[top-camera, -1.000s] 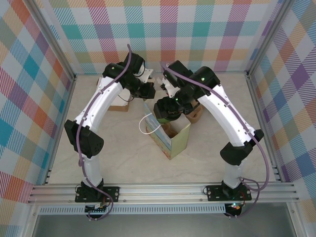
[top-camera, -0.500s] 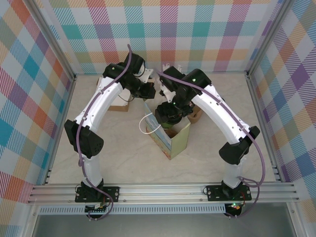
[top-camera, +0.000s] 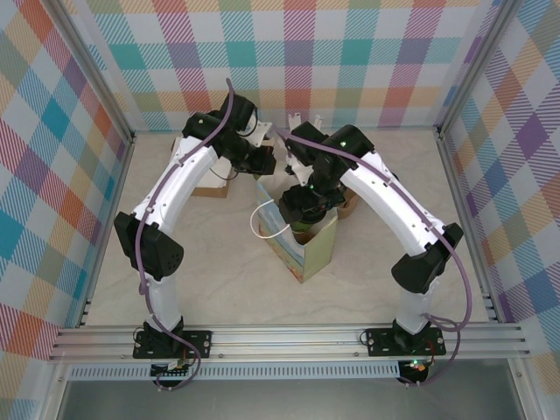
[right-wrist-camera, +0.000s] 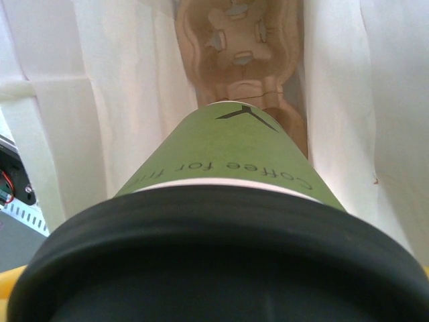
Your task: Pack the takeout coffee
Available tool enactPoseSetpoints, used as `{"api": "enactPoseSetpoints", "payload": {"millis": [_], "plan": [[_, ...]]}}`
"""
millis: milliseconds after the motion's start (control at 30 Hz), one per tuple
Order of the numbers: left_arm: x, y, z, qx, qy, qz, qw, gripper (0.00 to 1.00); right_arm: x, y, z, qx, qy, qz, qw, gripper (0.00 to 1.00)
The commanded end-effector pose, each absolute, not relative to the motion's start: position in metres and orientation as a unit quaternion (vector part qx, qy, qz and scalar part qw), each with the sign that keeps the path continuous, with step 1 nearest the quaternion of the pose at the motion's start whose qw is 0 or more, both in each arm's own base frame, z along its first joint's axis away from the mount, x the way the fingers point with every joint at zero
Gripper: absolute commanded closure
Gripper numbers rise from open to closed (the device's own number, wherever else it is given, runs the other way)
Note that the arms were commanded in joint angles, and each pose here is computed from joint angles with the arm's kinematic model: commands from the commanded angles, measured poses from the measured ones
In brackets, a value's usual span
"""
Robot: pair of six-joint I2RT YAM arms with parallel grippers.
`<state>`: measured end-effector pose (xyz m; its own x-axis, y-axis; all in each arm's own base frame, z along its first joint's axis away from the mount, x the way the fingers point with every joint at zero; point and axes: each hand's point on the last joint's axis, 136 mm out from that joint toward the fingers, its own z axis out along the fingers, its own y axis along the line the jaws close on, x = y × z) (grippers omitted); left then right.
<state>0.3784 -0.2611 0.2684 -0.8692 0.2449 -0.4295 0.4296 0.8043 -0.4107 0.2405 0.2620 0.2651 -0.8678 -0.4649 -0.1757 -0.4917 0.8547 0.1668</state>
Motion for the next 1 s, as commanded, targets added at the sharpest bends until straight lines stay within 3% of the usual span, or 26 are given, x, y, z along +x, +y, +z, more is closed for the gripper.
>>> {"api": "enactPoseSetpoints", "payload": {"millis": [0, 967], "plan": [[0.373, -0.261, 0.266, 0.189, 0.933, -0.252, 0.175, 0.92, 0.206, 0.225, 0.259, -0.256, 0.965, 0.054, -0.016, 0.14], [0.372, -0.251, 0.255, 0.189, 0.942, -0.220, 0.171, 0.91, 0.207, 0.211, 0.275, -0.234, 0.965, 0.116, -0.010, 0.14]]}}
